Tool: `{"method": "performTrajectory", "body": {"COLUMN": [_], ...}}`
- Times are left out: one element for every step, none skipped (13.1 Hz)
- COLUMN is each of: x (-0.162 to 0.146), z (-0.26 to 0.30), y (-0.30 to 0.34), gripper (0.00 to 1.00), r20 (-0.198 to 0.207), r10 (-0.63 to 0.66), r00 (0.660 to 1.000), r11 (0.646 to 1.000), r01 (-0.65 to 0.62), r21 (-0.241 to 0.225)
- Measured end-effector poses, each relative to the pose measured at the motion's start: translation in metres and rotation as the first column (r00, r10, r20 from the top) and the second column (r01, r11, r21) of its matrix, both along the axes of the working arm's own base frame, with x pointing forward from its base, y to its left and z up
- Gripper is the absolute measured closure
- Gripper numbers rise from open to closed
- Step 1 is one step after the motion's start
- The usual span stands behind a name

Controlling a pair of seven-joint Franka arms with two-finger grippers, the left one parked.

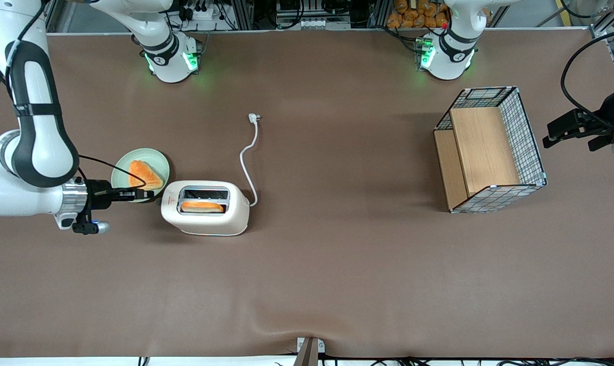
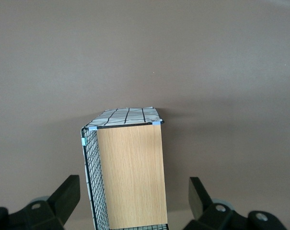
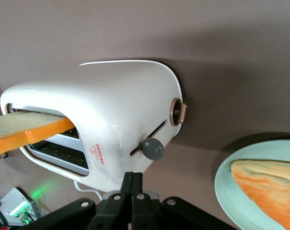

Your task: Press toaster button with right arm

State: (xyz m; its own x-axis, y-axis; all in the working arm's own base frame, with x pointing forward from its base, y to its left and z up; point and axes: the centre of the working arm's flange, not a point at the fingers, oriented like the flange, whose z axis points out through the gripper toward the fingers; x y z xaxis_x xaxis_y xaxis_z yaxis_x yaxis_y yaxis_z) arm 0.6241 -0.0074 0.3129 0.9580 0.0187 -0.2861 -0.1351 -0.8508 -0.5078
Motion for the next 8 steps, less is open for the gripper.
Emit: {"method": "performTrajectory", "body": {"x": [0.001,0.001,0.002,0.003,0.003,0.003,0.004,0.004], "z": [-0.002,-0.004,-0.007,-0.010,-0.015,-0.021,-0.027,-0.031], "y": [0.001,0.002,0.001,0.001,0.000,-0.001,-0.002,-0.003], "gripper": [0.99,0.99,0.99,0.99,0.99,0.99,0.99,0.99], "r20": [0.001,0.003,0.010,0.016,0.018,0.017,0.014,0.012], "r10": [0.000,0.000,0.003,0.008,0.008,0.008,0.005,0.004], "r00": [1.000,1.000,1.000,1.000,1.000,1.000,1.000,1.000], "r11": [1.000,1.000,1.000,1.000,1.000,1.000,0.999,0.999], "r01": [0.000,0.000,-0.003,-0.008,-0.009,-0.008,-0.006,-0.004], "r21": [0.001,0.001,0.000,0.002,0.011,0.024,0.032,0.037]}}
